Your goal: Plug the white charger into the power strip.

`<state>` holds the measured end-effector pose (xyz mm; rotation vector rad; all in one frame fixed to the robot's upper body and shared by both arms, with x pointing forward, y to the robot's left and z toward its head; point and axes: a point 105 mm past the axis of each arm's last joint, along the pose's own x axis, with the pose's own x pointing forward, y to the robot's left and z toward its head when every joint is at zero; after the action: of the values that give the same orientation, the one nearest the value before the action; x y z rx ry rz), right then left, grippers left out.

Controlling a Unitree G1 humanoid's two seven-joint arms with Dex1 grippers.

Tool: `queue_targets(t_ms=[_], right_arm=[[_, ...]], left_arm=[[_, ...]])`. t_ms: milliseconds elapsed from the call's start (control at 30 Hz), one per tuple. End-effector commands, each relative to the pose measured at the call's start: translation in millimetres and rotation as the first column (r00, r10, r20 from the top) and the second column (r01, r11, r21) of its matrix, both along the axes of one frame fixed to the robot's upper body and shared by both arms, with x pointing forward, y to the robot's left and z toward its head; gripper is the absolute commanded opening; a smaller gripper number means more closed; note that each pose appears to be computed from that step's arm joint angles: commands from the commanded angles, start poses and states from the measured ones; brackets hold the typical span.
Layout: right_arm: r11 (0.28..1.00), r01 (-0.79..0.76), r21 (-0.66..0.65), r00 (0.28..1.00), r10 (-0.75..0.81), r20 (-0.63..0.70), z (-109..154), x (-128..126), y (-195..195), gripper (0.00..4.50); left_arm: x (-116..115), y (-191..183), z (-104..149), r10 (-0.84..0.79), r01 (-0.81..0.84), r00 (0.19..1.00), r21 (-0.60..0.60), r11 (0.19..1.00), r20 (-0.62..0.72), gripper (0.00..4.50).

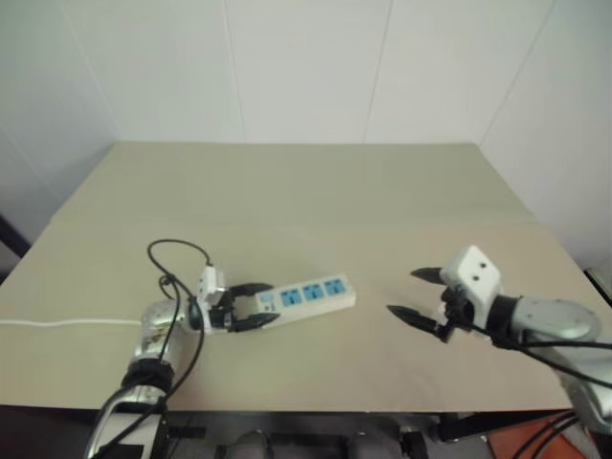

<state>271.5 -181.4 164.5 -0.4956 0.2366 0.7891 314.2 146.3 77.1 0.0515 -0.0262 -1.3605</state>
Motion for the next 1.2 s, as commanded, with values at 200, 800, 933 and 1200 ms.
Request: queue_targets(t_ms=[200,800,933,1200], right_arm=[[0.974,0.017,-0.225,0.987,-0.053,-0.152,19,6,-50,4.50],[0.879,-0.037,-0.476,0.893,-0.185,-0.410,-8,37,-49,4.50],[0.878,-0.045,-0.476,0.879,-0.192,-0.436,-16,38,-48,4.50],[0.865,-0.050,-0.500,0.868,-0.210,-0.449,-25,41,-50,4.50]], left_arm=[[-6,-18,12,-0.141,0.139,0.986,0.031,0.990,0.088,3.20],[-10,-32,-2,-0.178,0.173,0.980,0.065,0.983,0.084,3.20],[-11,-31,-4,-0.185,0.179,0.979,0.072,0.981,0.081,3.20],[-13,-32,-4,-0.185,0.180,0.980,0.073,0.981,0.079,3.20]])
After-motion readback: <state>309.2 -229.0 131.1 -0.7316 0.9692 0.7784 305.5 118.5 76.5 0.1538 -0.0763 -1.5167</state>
